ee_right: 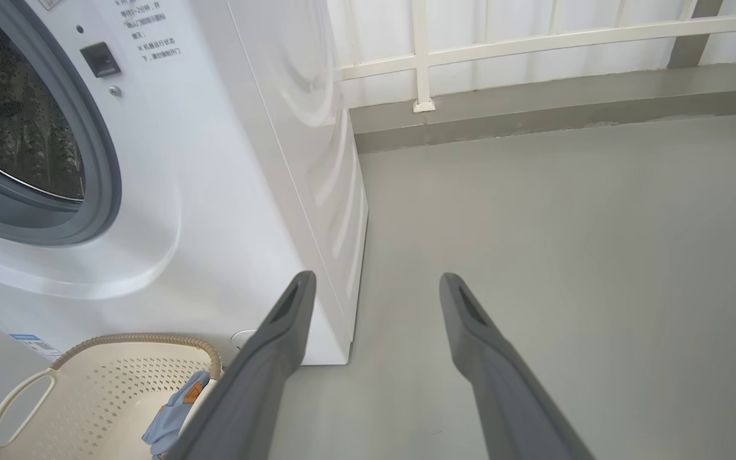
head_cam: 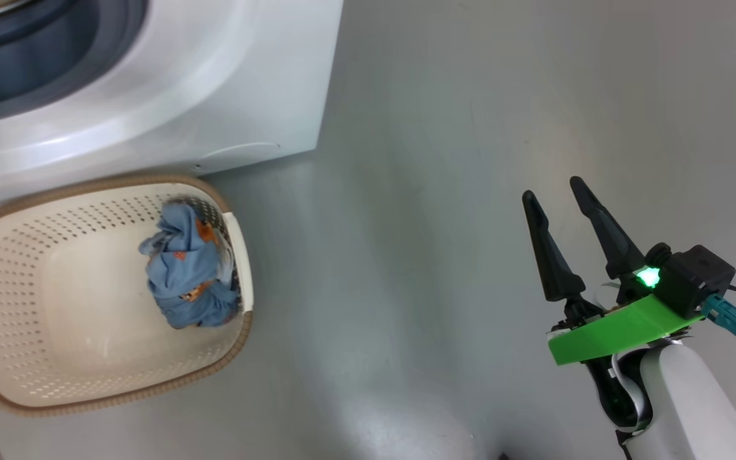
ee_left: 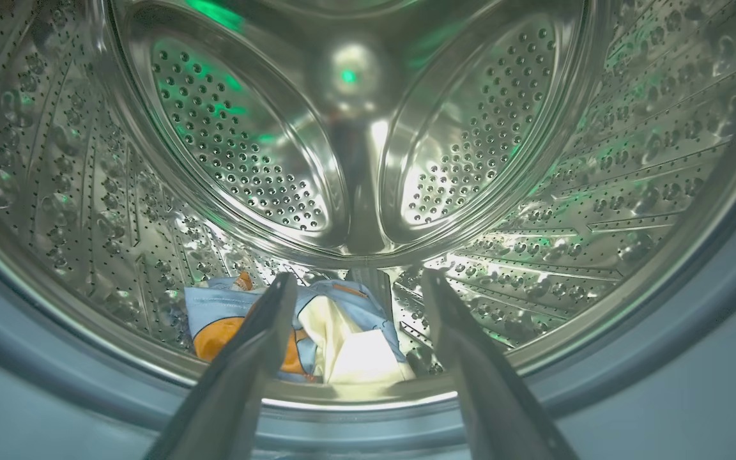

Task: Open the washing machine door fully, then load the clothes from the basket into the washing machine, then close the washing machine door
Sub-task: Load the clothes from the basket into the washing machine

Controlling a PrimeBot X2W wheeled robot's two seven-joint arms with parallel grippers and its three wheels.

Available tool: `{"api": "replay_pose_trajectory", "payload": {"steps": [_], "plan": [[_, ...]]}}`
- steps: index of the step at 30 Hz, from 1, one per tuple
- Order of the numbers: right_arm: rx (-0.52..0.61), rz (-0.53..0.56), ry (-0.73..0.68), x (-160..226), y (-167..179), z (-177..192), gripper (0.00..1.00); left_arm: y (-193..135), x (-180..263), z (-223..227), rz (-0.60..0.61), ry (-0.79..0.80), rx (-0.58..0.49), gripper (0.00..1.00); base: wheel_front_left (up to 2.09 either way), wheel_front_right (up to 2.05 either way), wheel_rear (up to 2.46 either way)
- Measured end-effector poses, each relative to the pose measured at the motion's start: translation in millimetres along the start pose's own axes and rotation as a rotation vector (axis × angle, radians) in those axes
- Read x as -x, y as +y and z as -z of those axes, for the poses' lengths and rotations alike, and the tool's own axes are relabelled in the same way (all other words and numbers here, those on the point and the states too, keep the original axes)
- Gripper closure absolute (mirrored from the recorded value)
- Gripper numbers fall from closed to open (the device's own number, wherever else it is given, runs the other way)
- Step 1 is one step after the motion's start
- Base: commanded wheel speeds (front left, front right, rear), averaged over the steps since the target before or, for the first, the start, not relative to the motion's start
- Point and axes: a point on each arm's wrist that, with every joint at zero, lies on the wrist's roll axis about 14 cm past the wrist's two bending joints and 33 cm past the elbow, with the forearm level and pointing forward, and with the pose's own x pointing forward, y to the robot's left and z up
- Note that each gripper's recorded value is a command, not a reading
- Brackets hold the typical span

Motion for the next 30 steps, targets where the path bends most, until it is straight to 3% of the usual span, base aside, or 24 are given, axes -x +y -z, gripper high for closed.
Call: {"api": "replay_pose_trajectory", "payload": {"steps": [30], "plan": [[0.028,-0.06,-0.041,35.9,8.3,-28.8,0.0,11.4,175.1,10.9,-0.1,0.078,0.024,0.0,0.0,0.0,0.0]]}}
